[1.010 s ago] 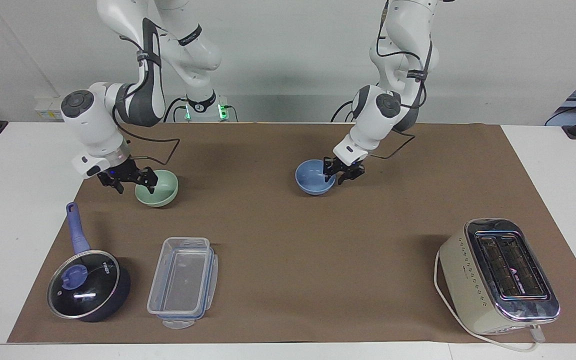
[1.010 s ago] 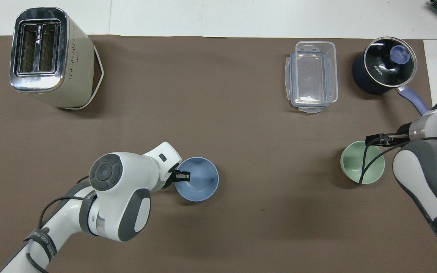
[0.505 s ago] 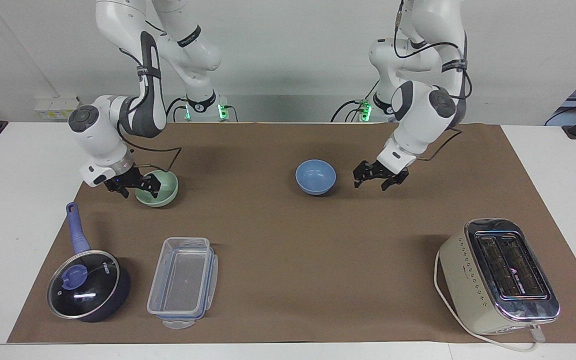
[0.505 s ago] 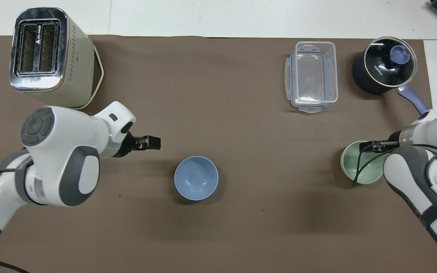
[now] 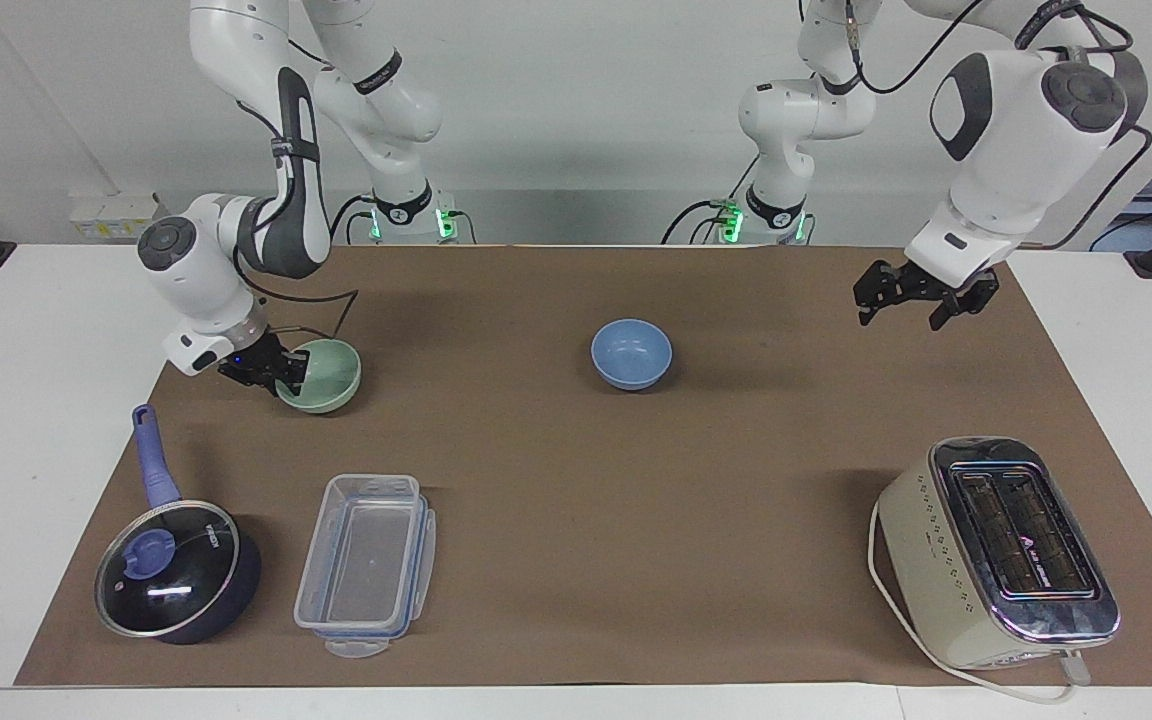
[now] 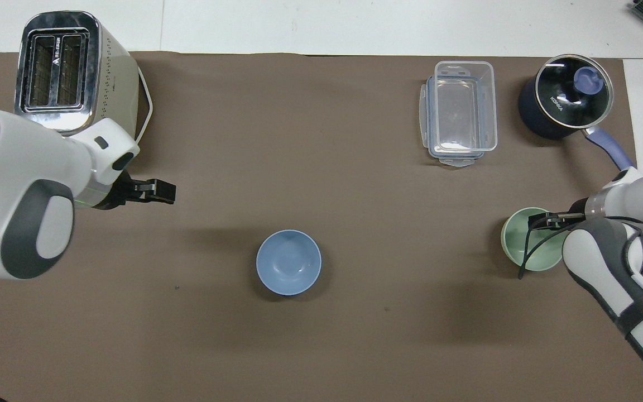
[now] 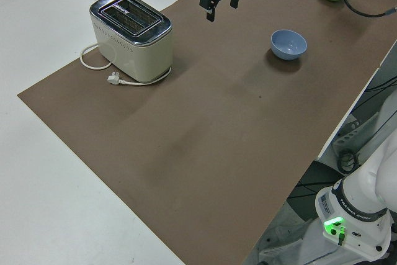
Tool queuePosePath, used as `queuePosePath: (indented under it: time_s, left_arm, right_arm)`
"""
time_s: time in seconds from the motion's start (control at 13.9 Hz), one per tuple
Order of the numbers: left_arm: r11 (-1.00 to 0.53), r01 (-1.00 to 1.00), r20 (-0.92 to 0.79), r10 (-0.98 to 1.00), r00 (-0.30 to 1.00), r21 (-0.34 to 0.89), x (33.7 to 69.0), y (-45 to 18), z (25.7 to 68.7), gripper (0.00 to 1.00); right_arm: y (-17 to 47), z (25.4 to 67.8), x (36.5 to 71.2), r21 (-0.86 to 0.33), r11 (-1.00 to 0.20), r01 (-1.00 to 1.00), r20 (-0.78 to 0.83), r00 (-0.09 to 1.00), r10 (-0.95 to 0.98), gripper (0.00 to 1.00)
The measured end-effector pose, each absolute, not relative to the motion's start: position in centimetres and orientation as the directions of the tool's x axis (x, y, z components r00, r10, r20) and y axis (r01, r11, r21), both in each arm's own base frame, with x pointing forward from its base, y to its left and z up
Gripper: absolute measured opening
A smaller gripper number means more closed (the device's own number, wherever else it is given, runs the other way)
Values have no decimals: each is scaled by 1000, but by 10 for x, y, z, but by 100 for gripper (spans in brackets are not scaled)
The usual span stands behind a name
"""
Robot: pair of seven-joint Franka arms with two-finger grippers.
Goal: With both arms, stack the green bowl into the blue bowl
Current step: 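Withdraw the left gripper while the right gripper grasps the green bowl, then carry the green bowl with the right gripper over the blue bowl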
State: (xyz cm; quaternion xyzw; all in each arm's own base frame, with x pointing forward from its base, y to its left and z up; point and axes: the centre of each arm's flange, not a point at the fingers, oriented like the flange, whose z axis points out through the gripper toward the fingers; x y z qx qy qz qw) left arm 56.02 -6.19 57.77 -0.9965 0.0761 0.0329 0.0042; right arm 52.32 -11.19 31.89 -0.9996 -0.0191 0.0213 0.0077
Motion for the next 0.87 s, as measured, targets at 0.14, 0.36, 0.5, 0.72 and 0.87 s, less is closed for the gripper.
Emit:
queuePosePath:
  time_s: [0.14,0.36,0.5,0.72,0.87]
  left_arm:
    - [-988,-151,-65,-150,986,-8,557,-61,603,100]
    - [-990,-141,-61,-140,988,-9,556,-56,614,100]
    - [-994,-110,-64,-109,992,-9,558,-38,612,100]
    - [-997,-75,-65,-75,995,-9,559,-18,612,100]
    - [-997,-77,-65,-76,995,-9,559,-19,612,100]
  right_arm:
    - [-109,331,524,-13,-999,42,-38,998,42,6]
    - [-103,363,518,-10,-999,51,-80,995,52,6]
    - [-93,392,514,-4,-998,65,-99,993,65,5]
    - [-46,434,511,-21,-993,117,-45,992,118,5]
    - [2,456,507,-40,-983,179,-11,984,180,5]
